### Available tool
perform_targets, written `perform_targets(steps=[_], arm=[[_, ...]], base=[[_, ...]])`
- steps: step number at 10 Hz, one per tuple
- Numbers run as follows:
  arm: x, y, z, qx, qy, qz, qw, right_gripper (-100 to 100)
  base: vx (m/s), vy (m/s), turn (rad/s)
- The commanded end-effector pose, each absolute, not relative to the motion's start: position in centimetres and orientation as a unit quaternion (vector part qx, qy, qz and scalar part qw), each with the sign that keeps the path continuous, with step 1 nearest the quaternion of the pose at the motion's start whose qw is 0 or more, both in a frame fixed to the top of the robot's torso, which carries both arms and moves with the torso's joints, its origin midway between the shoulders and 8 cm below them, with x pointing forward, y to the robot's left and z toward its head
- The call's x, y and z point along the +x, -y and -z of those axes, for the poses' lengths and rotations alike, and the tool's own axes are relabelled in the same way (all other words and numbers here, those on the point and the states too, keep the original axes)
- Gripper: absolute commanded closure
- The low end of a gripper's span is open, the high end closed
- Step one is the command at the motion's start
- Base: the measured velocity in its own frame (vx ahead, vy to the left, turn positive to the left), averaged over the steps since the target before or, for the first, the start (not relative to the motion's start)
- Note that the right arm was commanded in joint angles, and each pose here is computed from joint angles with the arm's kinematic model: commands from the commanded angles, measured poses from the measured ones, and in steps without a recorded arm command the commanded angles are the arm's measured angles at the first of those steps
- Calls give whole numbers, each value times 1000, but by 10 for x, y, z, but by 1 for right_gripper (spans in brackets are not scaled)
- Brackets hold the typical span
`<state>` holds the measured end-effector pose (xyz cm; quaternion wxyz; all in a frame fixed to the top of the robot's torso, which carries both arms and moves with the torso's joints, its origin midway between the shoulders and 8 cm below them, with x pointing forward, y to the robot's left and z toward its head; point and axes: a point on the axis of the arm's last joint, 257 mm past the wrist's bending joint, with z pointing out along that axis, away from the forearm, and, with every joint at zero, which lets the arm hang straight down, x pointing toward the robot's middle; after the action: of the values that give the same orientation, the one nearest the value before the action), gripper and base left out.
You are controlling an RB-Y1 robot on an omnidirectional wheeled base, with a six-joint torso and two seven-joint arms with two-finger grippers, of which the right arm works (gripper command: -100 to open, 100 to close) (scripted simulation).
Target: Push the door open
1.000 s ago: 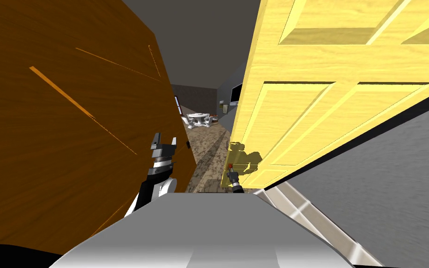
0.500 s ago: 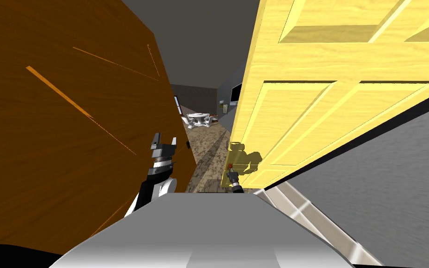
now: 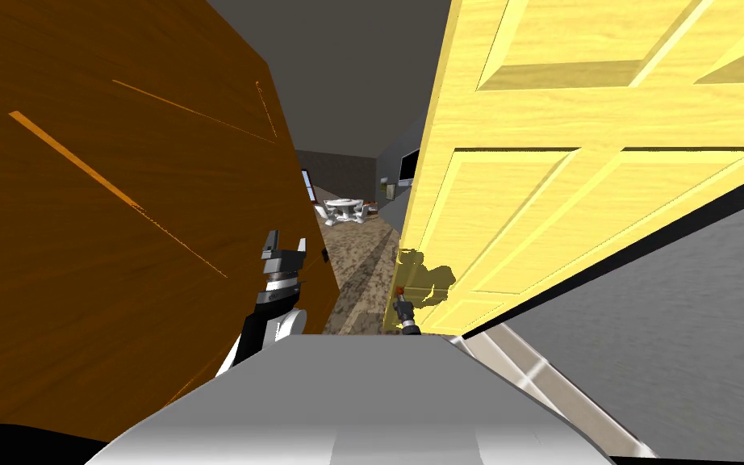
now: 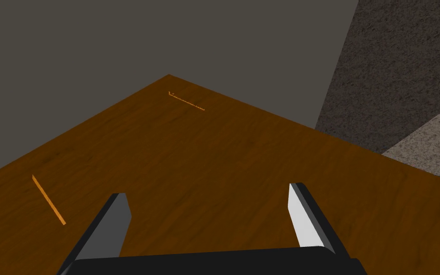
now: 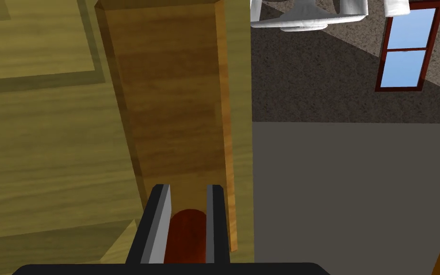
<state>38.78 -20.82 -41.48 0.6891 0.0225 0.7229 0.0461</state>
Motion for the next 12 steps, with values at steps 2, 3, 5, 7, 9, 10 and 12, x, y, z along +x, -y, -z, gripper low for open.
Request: perform_targets(steps=[2, 3, 5, 7, 9, 10, 12], arm=[[398, 216, 398, 59, -703, -62, 706, 100], [398, 216, 398, 59, -703, -62, 706, 100], [398, 218, 397, 84, -699, -74, 707, 100], [397, 220, 396, 109, -694, -87, 707, 100], [397, 221, 395, 123, -690, -95, 707, 100], [397, 221, 395, 123, -690, -95, 707, 100], [396, 224, 394, 151, -683, -109, 706, 100]], base=[[109, -13, 17], [87, -12, -2], [75, 4, -2], [88, -5, -5], [82, -4, 4], [28, 9, 11], [88, -10, 0]])
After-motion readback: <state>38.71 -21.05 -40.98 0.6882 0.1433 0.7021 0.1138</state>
